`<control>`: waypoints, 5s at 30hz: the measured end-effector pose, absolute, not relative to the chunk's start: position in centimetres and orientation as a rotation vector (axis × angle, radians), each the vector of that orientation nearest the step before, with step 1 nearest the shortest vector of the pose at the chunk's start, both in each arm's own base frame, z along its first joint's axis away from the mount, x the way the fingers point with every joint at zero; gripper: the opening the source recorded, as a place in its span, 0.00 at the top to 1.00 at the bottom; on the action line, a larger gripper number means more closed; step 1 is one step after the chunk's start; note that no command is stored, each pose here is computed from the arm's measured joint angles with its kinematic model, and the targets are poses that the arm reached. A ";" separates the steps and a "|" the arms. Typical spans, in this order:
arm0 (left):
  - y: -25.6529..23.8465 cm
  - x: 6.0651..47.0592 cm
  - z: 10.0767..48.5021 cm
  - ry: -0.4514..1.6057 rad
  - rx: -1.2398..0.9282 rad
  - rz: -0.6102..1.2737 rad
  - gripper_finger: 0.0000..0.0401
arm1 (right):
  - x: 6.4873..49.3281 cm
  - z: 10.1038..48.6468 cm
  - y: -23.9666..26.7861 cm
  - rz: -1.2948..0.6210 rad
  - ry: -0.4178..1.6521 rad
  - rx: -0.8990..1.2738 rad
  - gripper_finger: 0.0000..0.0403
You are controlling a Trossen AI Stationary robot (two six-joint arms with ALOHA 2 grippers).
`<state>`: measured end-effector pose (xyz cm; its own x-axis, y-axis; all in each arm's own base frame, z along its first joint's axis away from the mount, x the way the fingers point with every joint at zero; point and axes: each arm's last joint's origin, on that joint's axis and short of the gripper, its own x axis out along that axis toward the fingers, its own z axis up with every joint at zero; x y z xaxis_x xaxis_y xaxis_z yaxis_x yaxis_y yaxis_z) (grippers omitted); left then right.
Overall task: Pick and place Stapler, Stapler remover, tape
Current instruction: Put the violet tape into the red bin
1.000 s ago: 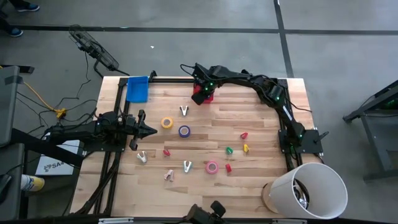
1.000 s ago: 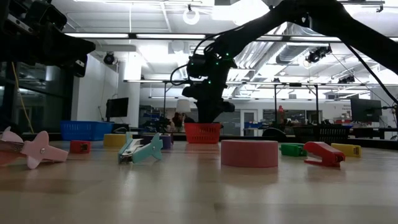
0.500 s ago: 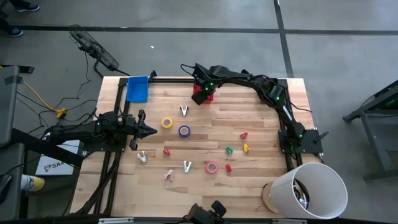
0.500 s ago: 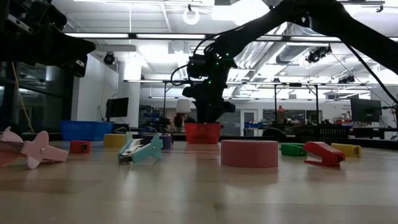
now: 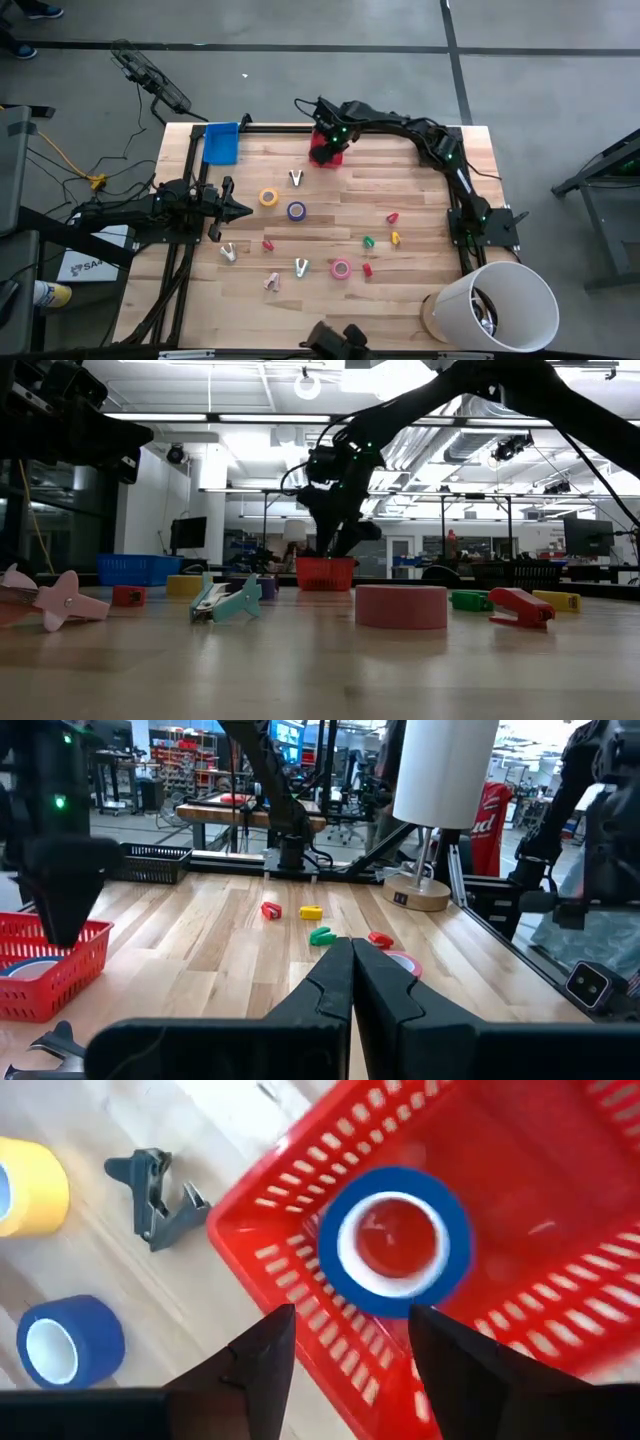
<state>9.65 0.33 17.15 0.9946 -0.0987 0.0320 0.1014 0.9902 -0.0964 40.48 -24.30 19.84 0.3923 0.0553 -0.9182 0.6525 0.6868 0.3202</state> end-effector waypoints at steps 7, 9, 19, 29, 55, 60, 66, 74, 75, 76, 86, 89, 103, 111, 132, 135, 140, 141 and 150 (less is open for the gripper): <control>0.3 9.6 17.1 -0.027 -0.098 -0.101 1.00 | 39.2 23.1 -24.8 -0.421 1.058 0.674 0.57; 0.3 9.6 17.2 -0.028 -0.098 -0.101 1.00 | 39.0 24.1 -24.6 -0.387 1.039 0.648 0.58; 0.3 9.6 17.2 -0.028 -0.098 -0.101 1.00 | 40.1 25.9 -20.4 -0.132 1.078 0.389 0.58; 0.3 9.6 17.2 -0.027 -0.098 -0.101 1.00 | 42.6 25.9 -14.3 0.181 1.089 -0.007 0.58; 0.3 9.6 17.2 -0.028 -0.098 -0.101 1.00 | 46.1 19.9 -6.0 0.423 0.811 -0.403 0.58; 0.3 9.6 17.2 -0.028 -0.098 -0.100 1.00 | 45.7 17.6 -5.5 0.422 0.785 -0.419 0.59; 0.3 9.6 17.2 -0.027 -0.098 -0.101 1.00 | 45.2 15.9 -5.6 0.360 0.805 -0.454 0.60; 0.3 9.6 17.2 -0.028 -0.098 -0.101 1.00 | 45.2 15.8 -5.6 0.351 0.814 -0.455 0.59; 0.3 9.6 17.2 -0.028 -0.098 -0.101 1.00 | 45.1 15.8 -5.5 0.352 0.818 -0.456 0.59; 0.3 9.6 17.2 -0.028 -0.098 -0.101 1.00 | 45.1 15.8 -5.4 0.352 0.826 -0.457 0.60; 0.3 9.6 17.1 -0.027 -0.099 -0.101 1.00 | 47.1 16.8 -5.8 0.265 0.995 -0.363 0.60; 0.3 9.6 17.2 -0.028 -0.098 -0.100 1.00 | 47.4 17.2 -5.7 0.266 1.038 -0.330 0.61; 0.4 9.6 17.2 -0.030 -0.098 -0.089 1.00 | 48.0 16.0 -5.3 0.332 1.008 -0.332 0.62; 0.4 9.6 17.2 -0.030 -0.098 -0.089 1.00 | 48.5 14.4 -4.8 0.360 1.010 -0.347 0.63; 0.4 9.7 17.2 -0.030 -0.098 -0.083 1.00 | 47.4 14.7 -5.3 0.274 1.145 -0.377 0.92; 0.4 9.6 17.2 -0.031 -0.098 -0.083 1.00 | 46.7 15.9 -6.0 0.221 1.171 -0.332 0.92; 0.4 9.6 17.2 -0.031 -0.098 -0.082 1.00 | 45.2 18.6 -8.0 0.138 1.192 -0.215 0.92; 0.4 9.6 17.2 -0.031 -0.098 -0.082 1.00 | 45.0 18.9 -8.4 0.117 1.197 -0.187 0.92; 0.4 9.6 17.2 -0.031 -0.098 -0.082 1.00 | 41.8 23.1 -14.7 -0.117 1.148 0.021 0.92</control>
<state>9.65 0.39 17.18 0.9962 -0.0799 0.0346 0.0829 0.9919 -0.0966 41.83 -14.68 23.06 0.4051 -0.0818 -0.9106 0.1031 0.9937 -0.0434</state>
